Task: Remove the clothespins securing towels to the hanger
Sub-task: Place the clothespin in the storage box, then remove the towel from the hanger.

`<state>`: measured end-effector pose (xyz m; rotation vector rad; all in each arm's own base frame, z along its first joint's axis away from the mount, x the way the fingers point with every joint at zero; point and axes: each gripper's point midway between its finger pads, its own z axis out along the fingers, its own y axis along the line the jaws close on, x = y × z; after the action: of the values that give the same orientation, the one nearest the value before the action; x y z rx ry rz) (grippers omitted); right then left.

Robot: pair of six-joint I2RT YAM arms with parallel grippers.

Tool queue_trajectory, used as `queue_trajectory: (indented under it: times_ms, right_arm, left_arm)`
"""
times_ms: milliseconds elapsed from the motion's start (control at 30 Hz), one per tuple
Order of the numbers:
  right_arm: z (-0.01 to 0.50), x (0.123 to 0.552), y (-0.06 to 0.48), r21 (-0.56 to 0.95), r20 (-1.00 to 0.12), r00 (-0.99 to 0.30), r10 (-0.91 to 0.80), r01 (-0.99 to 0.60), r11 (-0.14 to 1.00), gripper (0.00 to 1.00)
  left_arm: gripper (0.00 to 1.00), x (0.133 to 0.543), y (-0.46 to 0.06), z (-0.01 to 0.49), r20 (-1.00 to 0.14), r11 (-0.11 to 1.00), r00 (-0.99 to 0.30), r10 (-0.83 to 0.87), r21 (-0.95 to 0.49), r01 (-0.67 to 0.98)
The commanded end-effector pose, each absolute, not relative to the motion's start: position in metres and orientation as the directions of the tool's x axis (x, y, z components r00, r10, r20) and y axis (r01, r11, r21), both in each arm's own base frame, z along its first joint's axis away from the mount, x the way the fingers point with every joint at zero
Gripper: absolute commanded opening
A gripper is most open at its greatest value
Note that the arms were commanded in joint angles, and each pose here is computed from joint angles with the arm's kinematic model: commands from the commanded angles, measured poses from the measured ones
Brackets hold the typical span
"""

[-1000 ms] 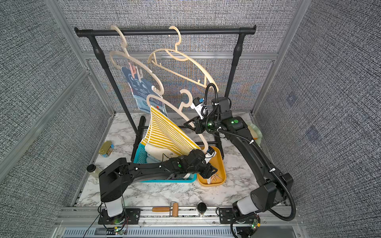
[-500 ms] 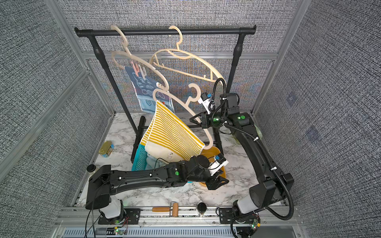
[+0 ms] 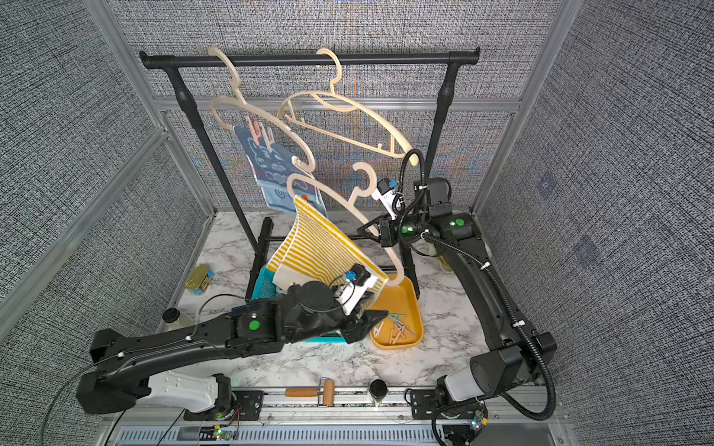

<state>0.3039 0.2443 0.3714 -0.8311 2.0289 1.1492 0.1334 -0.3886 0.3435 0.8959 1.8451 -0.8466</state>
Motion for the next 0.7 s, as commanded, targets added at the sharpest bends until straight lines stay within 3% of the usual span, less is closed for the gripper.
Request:
queue_trajectory:
  times_ms: [0,200,333,667]
  right_arm:
    - [0.364,0.276,0.254,0.435,-0.788,-0.534,-0.307,-0.835,0.338,0.00]
    - [0.351,0.252,0.271,0.416,-0.776,-0.497,-0.387,-0.866,0.278,0.00]
    - [0.344,0.248,0.280,0.423,-0.765,-0.501,-0.405,-0.865,0.271,0.00]
    - [0.332,0.232,0.297,0.436,-0.753,-0.487,-0.442,-0.873,0.218,0.00]
  left_arm:
    - [0.58,0.168,-0.323,0.333,-0.885,0.666,-0.352,0.304,-0.066,0.743]
    - [0.68,0.212,-0.244,0.372,-0.942,0.725,-0.240,0.235,0.005,0.689]
    - [0.70,0.218,-0.246,0.393,-0.962,0.685,-0.192,0.196,-0.006,0.728]
    - [0.70,0.249,-0.271,0.392,-0.955,0.678,-0.203,0.217,-0.002,0.735]
